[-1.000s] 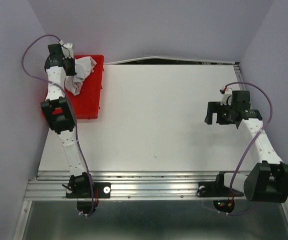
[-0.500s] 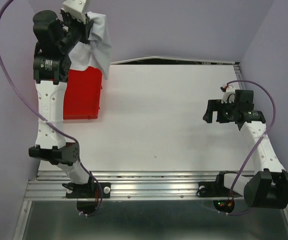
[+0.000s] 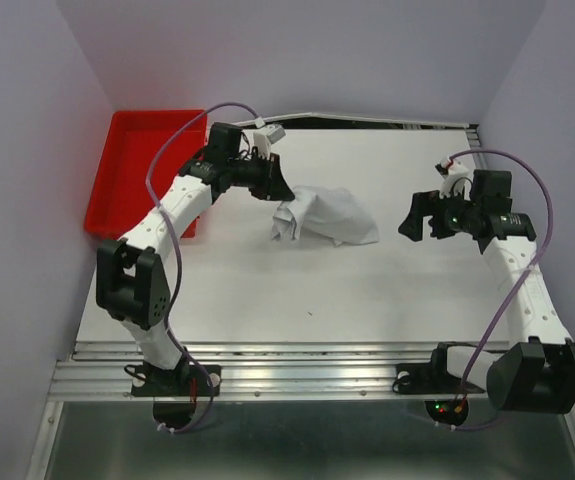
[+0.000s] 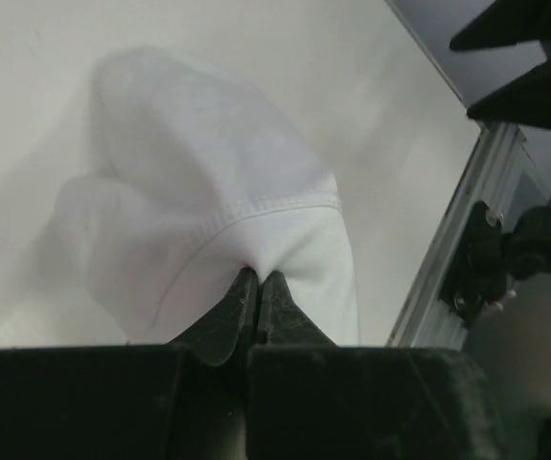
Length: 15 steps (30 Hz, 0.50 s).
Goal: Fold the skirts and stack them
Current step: Move the skirt to the center of the board
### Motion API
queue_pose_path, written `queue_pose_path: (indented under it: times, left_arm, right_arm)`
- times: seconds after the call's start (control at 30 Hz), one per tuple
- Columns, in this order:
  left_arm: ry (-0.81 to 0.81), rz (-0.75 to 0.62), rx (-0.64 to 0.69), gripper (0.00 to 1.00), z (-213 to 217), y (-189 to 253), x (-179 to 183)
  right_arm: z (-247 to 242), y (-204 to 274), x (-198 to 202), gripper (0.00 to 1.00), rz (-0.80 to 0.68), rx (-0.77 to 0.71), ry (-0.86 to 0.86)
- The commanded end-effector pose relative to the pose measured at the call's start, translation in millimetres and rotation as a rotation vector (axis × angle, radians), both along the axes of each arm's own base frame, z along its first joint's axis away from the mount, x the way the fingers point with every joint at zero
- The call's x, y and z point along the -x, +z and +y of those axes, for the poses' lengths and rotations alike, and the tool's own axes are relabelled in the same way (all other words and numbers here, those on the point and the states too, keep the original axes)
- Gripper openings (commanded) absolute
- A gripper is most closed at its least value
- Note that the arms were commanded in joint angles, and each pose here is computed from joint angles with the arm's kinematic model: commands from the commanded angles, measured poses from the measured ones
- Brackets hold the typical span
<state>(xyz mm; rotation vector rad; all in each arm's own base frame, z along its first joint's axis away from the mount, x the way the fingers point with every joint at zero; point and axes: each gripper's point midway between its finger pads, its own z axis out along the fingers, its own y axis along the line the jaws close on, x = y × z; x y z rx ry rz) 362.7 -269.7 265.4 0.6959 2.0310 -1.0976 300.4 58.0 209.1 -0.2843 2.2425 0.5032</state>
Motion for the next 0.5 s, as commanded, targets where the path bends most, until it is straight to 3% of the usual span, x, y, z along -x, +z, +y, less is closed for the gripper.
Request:
queue_pose_path:
  times: [0.0, 0.1, 0.23, 0.3, 0.37, 0.47]
  left_arm:
    - [-0.059, 0.120, 0.000, 0.25, -3.1, -34.4, 8.6]
    - [-0.018, 0.177, -0.198, 0.38, 17.0, -88.9, -6.9]
    - [0.168, 0.030, -0.273, 0.58, 55.4, -75.3, -44.0]
    - [0.201, -0.072, -0.344, 0.59, 70.2, -58.8, -52.6]
    - [0.115, -0.138, -0.414, 0.58, 77.1, -55.0, -42.2]
    - [-0.020, -0.237, -0.440, 0.54, 75.0, -46.3, -14.8]
  right_arm:
    - [-1.0, 1.8, -2.3, 0.99, 0.010, 0.012, 0.032]
    - [-3.4, -9.8, -4.5, 0.97, 0.043, 0.036, 0.054]
    - [-1.7, -30.5, -3.8, 0.90, 0.072, 0.083, 0.098]
    - [-0.1, -49.3, -3.2, 0.80, 0.093, 0.134, 0.112]
    - [0.8, -61.3, -3.0, 0.70, 0.118, 0.159, 0.116]
    - [5.2, -78.8, -3.3, 0.65, 0.169, 0.161, 0.119]
